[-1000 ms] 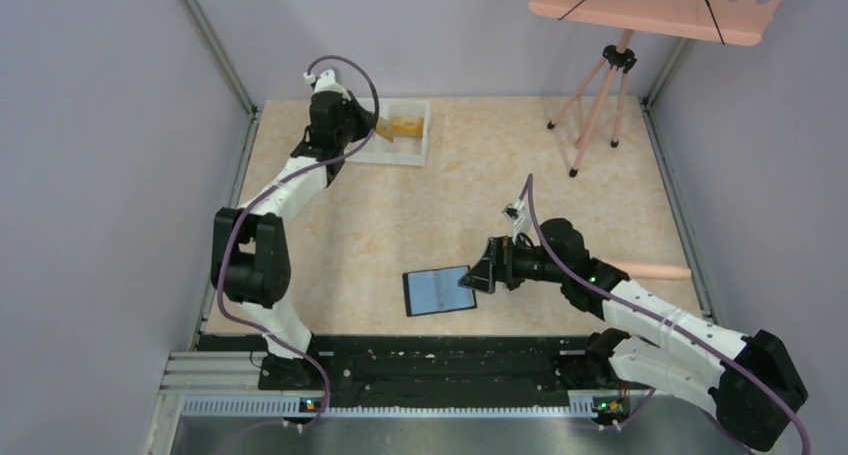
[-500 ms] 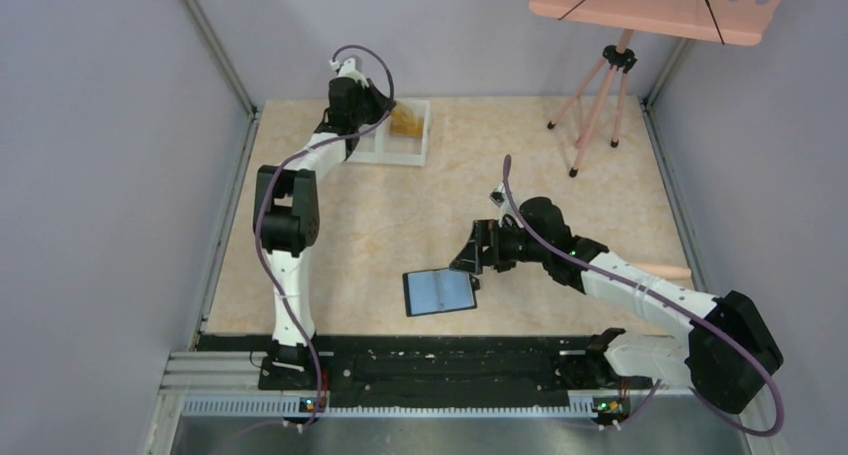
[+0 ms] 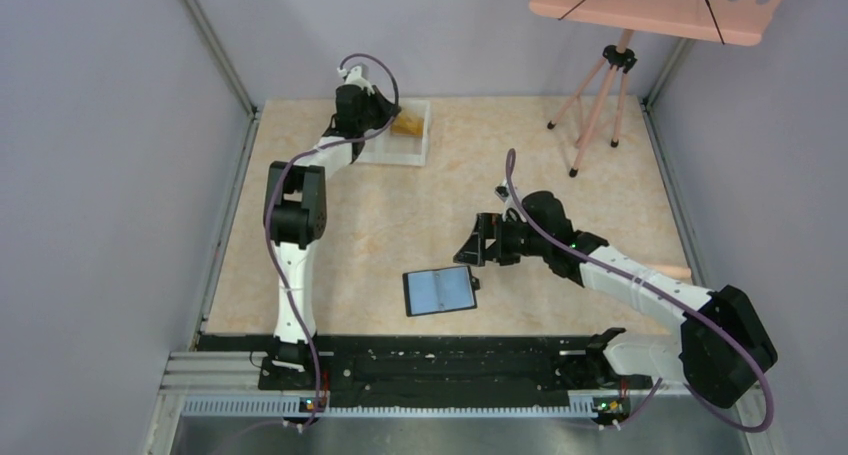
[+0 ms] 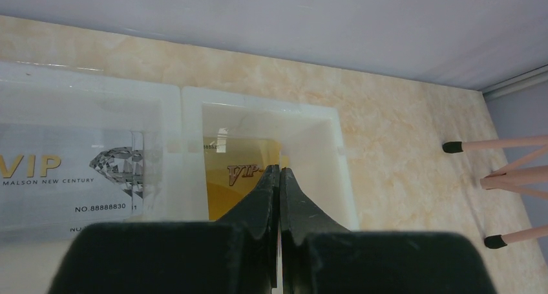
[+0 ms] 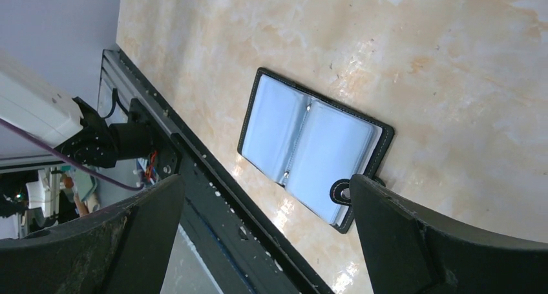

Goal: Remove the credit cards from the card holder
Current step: Place the credit card in the storage box.

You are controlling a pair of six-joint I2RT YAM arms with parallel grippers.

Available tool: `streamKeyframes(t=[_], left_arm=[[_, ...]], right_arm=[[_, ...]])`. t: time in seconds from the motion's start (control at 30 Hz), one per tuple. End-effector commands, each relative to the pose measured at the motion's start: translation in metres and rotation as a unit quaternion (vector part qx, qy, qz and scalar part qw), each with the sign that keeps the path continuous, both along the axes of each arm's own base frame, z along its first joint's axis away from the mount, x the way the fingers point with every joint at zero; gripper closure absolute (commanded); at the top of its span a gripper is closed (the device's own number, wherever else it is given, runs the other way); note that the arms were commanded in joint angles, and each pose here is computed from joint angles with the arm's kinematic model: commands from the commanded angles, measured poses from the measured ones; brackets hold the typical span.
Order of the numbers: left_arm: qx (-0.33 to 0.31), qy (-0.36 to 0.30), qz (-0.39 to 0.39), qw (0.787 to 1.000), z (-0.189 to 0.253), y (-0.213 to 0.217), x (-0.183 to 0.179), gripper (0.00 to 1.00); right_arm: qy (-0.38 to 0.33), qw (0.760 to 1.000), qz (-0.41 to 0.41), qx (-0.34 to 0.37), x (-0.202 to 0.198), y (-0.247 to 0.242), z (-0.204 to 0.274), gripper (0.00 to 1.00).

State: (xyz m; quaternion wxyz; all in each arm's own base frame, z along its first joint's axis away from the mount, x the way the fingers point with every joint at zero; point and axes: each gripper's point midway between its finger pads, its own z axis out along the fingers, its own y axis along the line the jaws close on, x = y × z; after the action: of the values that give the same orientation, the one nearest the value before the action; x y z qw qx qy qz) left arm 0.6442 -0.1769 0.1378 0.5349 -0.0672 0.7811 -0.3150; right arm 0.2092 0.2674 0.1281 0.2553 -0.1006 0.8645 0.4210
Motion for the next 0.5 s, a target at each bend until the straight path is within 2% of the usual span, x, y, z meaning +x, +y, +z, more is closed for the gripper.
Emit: streamKeyframes(t=[0.0, 0.47], left_arm=[[-0.016, -0.058, -0.005, 0.998, 0.03, -0.003, 0.014, 1.0], [-0.015, -0.068, 0.001, 0.998, 0.023, -0.01, 0.02, 1.0]], right_arm=[[-0.031, 0.999, -0.01, 0.014, 0.013, -0.001, 0.02, 0.02], [-0.035, 0.999, -0.024, 0.015, 0.014, -0.012, 0.022, 0.02]])
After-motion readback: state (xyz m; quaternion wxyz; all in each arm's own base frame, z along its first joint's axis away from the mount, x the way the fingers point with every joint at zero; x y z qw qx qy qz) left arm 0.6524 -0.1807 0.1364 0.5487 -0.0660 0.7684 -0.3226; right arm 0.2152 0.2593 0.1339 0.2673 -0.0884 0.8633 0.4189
